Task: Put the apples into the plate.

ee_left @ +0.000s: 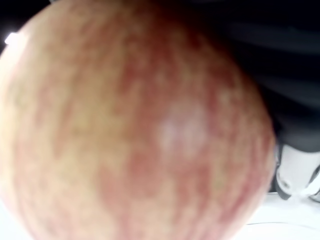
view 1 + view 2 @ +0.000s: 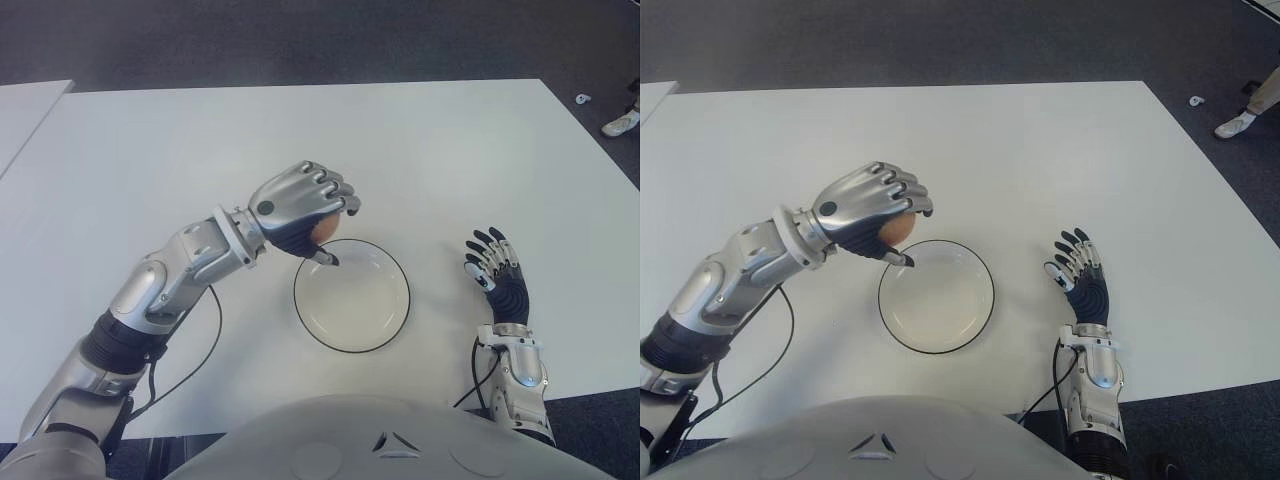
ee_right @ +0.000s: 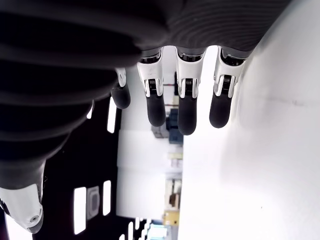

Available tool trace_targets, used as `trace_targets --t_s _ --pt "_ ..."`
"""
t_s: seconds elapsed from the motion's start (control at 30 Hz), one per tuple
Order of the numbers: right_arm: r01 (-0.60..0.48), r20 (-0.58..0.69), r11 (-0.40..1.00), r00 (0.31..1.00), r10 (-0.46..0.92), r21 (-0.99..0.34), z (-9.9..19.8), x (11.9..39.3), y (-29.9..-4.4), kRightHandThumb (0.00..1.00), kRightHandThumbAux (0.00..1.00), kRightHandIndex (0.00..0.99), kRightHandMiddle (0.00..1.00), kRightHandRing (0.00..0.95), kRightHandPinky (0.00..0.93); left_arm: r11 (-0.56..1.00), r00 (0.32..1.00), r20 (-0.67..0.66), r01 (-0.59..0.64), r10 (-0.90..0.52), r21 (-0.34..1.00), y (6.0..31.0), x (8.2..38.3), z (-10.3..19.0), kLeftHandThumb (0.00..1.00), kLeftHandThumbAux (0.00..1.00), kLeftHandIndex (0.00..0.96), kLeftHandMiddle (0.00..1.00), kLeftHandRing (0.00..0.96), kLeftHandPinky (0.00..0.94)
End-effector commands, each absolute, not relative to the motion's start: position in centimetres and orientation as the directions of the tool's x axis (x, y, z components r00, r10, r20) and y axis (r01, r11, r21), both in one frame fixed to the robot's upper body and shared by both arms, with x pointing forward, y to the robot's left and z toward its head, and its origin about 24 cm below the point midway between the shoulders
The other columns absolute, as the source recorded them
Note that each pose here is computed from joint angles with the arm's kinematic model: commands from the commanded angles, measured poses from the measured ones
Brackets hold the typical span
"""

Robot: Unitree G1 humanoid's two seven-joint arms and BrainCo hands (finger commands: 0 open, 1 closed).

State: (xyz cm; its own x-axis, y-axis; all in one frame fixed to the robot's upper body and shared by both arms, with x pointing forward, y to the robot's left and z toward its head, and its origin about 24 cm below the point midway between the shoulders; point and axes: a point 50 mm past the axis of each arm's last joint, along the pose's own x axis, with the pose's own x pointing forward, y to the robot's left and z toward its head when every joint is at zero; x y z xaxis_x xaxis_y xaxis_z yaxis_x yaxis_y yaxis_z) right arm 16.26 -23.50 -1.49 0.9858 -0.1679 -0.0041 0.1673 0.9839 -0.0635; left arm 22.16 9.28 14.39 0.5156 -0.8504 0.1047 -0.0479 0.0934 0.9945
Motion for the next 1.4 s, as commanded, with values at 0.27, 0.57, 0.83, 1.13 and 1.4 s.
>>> trace_targets --t_s 0.27,0.57,0.83,1.13,1.4 --pt "0.174 -0.253 0.985 0.953 -0.169 -0.001 -5.8 13.5 -20.8 0.342 0.630 0.076 0.183 0.209 0.217 0.116 0.428 0.106 -0.004 -0.898 0.993 6.8 20.9 10.4 0.855 0.663 0.405 0.545 0.834 0.832" --pt "0.173 -0.236 0.985 0.958 -0.162 0.027 -5.6 13.5 -20.4 0.343 0.630 0.088 0.189 0.211 0.223 0.176 0.376 0.166 -0.008 -0.912 0.984 5.8 20.3 9.3 0.854 0.664 0.405 0.543 0.856 0.851" --pt "0.176 -0.219 0.984 0.961 -0.167 0.023 -5.3 13.3 -20.2 0.349 0.630 0.083 0.185 0.206 0.217 0.072 0.399 0.033 0.083 -0.916 0.994 5.6 20.7 8.5 0.853 0.665 0.404 0.540 0.854 0.831" --pt "0.172 -0.215 0.985 0.962 -0.168 0.004 -5.2 12.9 -20.1 0.325 0.636 0.073 0.172 0.194 0.211 0.019 0.423 -0.011 0.066 -0.906 0.998 5.3 21.1 6.4 0.854 0.665 0.404 0.541 0.849 0.837" --pt "0.177 -0.222 0.984 0.960 -0.173 -0.001 -5.2 12.8 -20.1 0.313 0.629 0.071 0.175 0.199 0.219 0.028 0.427 -0.001 0.062 -0.904 0.998 5.2 21.4 6.3 0.855 0.664 0.404 0.542 0.847 0.835"
